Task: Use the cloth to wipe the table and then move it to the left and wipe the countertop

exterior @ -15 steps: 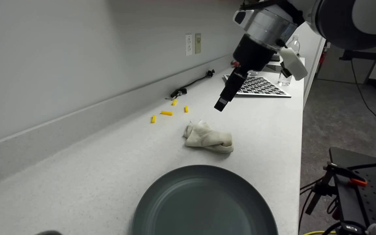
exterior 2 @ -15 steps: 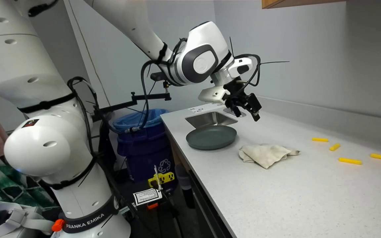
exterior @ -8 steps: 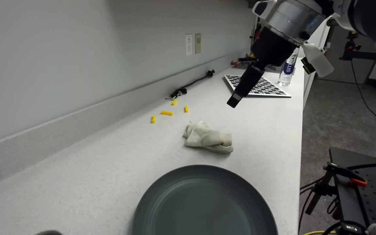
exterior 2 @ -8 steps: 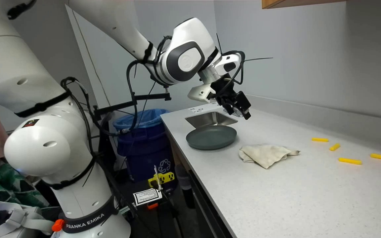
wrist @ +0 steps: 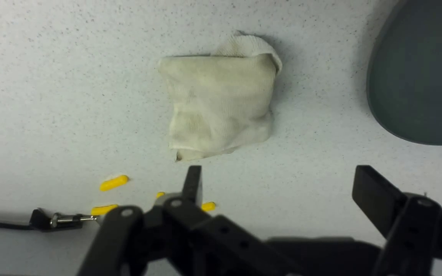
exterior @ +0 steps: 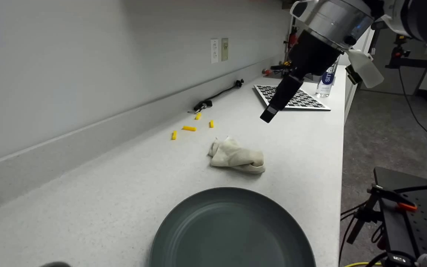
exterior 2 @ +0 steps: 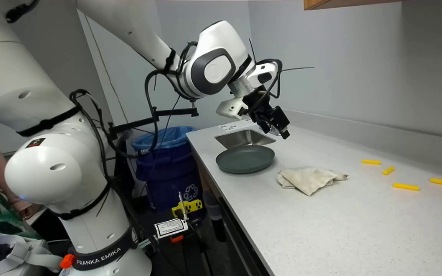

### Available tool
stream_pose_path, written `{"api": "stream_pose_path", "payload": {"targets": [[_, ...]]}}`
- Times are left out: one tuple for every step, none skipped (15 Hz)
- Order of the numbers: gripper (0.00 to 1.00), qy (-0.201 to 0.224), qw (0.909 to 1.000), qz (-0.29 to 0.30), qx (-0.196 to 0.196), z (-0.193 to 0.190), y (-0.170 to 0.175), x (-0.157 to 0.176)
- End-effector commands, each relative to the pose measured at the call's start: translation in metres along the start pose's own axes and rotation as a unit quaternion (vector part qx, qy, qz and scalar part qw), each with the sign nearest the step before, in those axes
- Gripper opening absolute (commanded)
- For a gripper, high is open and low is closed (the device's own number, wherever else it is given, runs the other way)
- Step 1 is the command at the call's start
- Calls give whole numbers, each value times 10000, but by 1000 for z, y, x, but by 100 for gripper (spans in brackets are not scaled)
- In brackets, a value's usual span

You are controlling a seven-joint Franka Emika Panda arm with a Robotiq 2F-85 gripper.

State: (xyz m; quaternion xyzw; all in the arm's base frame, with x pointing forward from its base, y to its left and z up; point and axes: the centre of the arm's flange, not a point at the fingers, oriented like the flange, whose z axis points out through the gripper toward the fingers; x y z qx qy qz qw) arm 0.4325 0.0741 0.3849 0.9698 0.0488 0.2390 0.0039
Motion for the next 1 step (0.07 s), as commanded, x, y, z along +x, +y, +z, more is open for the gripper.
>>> {"api": "stream_pose_path", "payload": {"targets": [[100, 0, 10000, 0, 0, 0, 0, 0]]}}
